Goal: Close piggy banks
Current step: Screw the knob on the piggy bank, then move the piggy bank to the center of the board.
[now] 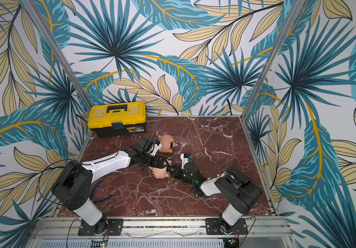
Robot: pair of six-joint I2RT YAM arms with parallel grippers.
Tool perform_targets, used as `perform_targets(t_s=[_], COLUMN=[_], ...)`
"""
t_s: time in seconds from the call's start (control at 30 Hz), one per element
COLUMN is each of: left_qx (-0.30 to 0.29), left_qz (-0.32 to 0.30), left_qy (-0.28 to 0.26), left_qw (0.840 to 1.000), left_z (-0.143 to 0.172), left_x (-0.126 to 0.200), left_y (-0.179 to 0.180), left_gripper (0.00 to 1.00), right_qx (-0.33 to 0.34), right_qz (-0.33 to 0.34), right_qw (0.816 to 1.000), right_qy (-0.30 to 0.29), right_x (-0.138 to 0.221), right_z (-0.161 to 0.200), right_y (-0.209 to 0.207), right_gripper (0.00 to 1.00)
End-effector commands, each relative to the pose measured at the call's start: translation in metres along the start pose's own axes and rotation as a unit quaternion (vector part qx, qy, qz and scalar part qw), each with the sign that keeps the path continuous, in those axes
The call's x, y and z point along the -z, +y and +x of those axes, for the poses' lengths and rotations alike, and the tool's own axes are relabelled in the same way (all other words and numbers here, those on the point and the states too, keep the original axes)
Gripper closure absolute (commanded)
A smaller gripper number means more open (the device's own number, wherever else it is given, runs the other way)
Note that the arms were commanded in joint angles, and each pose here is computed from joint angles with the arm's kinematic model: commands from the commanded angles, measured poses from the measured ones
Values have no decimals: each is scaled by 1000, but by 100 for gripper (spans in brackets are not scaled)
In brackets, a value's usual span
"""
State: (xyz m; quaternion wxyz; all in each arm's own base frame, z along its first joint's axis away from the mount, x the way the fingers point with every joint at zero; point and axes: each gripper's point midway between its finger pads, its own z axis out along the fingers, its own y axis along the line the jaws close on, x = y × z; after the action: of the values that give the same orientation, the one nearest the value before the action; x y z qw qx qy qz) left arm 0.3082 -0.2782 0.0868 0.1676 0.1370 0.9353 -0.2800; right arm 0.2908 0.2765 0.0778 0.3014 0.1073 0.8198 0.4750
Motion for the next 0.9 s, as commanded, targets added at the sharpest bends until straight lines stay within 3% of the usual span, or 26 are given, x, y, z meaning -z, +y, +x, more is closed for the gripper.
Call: perform_targets(t_s=[0.0, 0.27, 0.43, 0.7, 0.87], left_qx=[-2, 3, 18, 29, 31], left_qz=[15, 5, -9, -23, -32], left_qy=[63, 48, 37, 12, -2], left_qw=[998, 999, 999, 999, 999], left_z=[35, 24, 16, -7, -22], left_x=[-20, -20, -23, -28, -35], left_y=[-13, -17, -15, -23, -27], left_gripper=[3, 3, 4, 4, 4], right_qx=[19, 37, 60, 103, 106], right_qz=[28, 58, 109, 195, 207], right_qw=[999, 998, 992, 975, 972], right_qy=[9, 12, 15, -4, -27], right_x=[1, 18, 34, 74, 97], right_z=[-1, -2, -5, -18, -27], right_y=[-6, -13, -25, -43, -47], right_gripper=[76, 74, 61, 55, 54])
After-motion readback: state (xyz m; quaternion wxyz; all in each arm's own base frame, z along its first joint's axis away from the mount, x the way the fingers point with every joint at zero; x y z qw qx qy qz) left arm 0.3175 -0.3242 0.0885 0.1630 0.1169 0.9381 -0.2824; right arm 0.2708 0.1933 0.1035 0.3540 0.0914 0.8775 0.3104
